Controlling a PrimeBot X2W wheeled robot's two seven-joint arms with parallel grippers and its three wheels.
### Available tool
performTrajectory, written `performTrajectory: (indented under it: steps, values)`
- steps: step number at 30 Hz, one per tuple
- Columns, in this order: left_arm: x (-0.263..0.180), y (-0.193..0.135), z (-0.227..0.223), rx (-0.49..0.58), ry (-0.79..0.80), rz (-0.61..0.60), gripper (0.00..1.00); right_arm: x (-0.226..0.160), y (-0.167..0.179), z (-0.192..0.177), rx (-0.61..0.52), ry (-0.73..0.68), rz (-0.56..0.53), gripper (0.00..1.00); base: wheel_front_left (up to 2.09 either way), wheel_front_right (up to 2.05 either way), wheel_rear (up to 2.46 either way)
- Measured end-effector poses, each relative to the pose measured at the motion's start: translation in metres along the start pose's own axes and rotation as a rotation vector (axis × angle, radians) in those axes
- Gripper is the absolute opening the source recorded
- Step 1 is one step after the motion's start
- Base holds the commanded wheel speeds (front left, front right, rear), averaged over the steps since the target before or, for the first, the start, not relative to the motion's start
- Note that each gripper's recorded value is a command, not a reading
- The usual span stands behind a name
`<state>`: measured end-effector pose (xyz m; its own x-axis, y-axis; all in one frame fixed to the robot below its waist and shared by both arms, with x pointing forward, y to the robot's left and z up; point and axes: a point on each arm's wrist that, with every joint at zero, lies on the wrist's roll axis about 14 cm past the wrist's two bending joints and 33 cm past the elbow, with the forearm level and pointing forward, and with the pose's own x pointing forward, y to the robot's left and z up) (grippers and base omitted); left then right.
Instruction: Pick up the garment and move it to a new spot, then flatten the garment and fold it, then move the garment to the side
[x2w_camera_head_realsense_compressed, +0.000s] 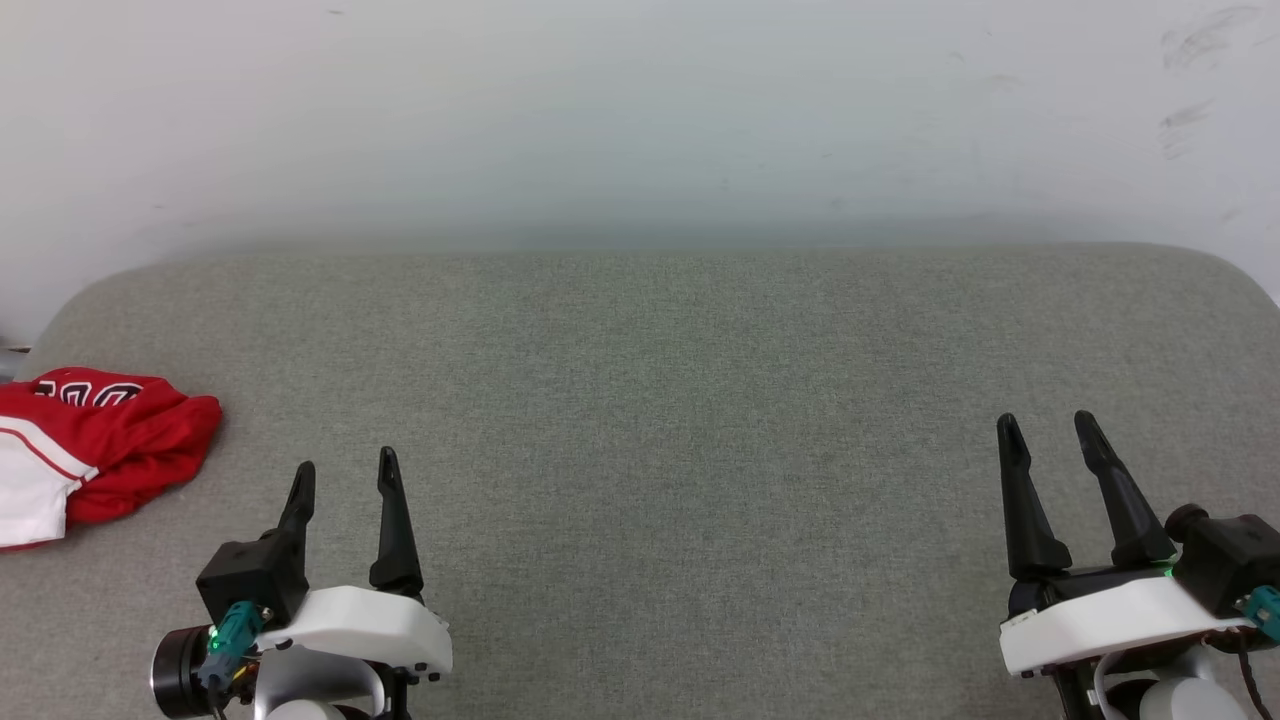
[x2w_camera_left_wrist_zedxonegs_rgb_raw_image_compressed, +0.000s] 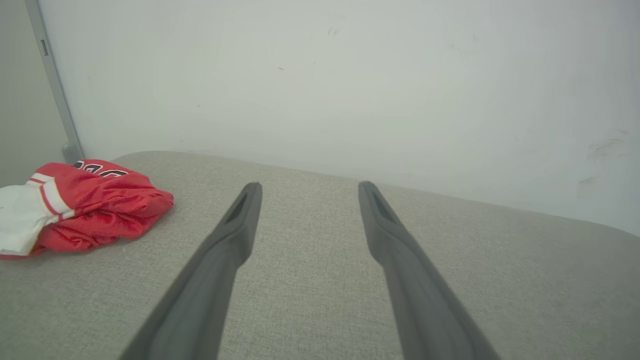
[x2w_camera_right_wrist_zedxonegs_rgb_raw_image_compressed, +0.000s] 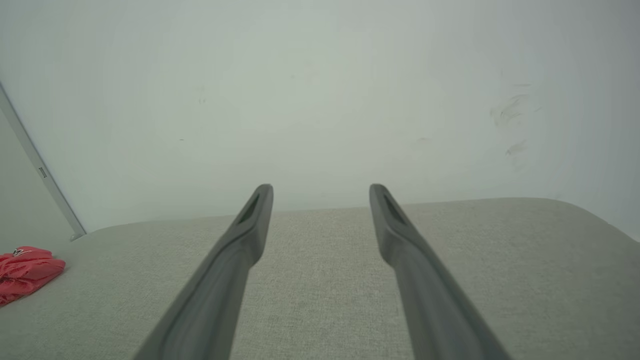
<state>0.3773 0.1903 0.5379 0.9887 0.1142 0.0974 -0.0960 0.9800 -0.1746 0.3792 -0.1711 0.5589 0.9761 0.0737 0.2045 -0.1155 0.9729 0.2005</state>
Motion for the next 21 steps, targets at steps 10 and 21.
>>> performTrajectory:
  steps: [10, 21]
  values:
    - [-0.0020, -0.0062, 0.0030, 0.088, -0.031, -0.029, 1.00, -0.0003, 0.0033, 0.0030, -0.088, -0.015, 0.019, 1.00, 0.00, 0.00, 0.00]
    - [-0.0049, -0.0098, 0.0026, 0.158, -0.055, -0.046, 1.00, -0.0012, 0.0056, 0.0042, -0.157, -0.027, 0.034, 1.00, 0.00, 0.00, 0.00]
